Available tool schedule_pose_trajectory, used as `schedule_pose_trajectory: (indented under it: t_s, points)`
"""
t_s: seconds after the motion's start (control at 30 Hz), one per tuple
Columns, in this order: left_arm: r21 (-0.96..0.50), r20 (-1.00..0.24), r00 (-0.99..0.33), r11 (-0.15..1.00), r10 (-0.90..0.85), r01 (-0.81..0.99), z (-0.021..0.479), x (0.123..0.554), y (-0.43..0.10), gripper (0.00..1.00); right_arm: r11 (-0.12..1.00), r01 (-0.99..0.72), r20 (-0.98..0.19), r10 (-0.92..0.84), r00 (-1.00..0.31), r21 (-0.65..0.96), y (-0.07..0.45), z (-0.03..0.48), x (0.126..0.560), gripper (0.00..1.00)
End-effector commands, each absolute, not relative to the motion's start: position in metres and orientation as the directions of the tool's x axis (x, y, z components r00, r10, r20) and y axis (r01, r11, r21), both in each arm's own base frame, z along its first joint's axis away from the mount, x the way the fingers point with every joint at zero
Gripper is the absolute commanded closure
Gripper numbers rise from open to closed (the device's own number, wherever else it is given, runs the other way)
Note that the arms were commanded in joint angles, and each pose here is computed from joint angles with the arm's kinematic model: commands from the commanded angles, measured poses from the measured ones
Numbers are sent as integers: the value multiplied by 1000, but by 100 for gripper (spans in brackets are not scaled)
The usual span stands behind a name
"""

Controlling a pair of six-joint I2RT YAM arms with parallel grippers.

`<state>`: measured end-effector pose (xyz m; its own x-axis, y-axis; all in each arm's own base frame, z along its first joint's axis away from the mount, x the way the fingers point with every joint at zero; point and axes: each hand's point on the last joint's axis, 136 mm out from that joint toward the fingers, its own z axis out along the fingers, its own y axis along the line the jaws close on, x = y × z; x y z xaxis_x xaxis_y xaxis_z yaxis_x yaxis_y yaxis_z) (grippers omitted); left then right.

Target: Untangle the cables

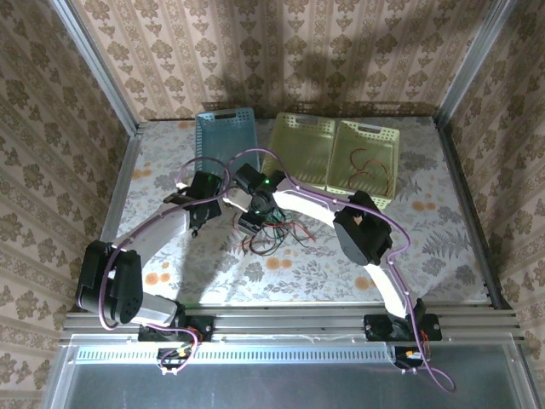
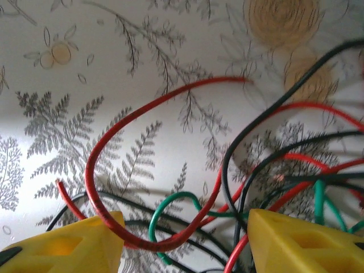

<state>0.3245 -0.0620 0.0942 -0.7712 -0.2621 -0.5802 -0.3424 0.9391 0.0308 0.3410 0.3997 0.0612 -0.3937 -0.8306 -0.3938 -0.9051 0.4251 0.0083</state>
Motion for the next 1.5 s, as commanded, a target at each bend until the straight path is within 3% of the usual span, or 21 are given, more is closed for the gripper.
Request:
schedule_pose_trajectory:
  t_s: [0.0,0.3,0.43,0.63,1.07,1.47]
  points:
    - [28,-563,-788,947,-249,-320,96,327,-65,16,386,-922,-388,-847,-363,20,410,59,337,46]
    - [-86,-619,-761,979,-197,-183,106,339,-89,17,404,-912,-474,-792,-385,67,422,80,336,100]
    - [-159,-683,-705,981,-189,-109,119,344,-101,17,485,-867,-645,-626,-438,117,410,143,354,100]
    - [-210,-768,-631,973,-106,91,134,343,-137,16,550,-770,-822,-239,-516,323,347,256,363,100]
    - [-178,-785,-593,852,179,492,110,345,-251,16,589,-718,-904,52,-425,371,254,364,337,100]
    - [-168,-760,-609,835,229,524,77,368,-279,21,650,-694,-951,205,-229,308,200,445,313,100]
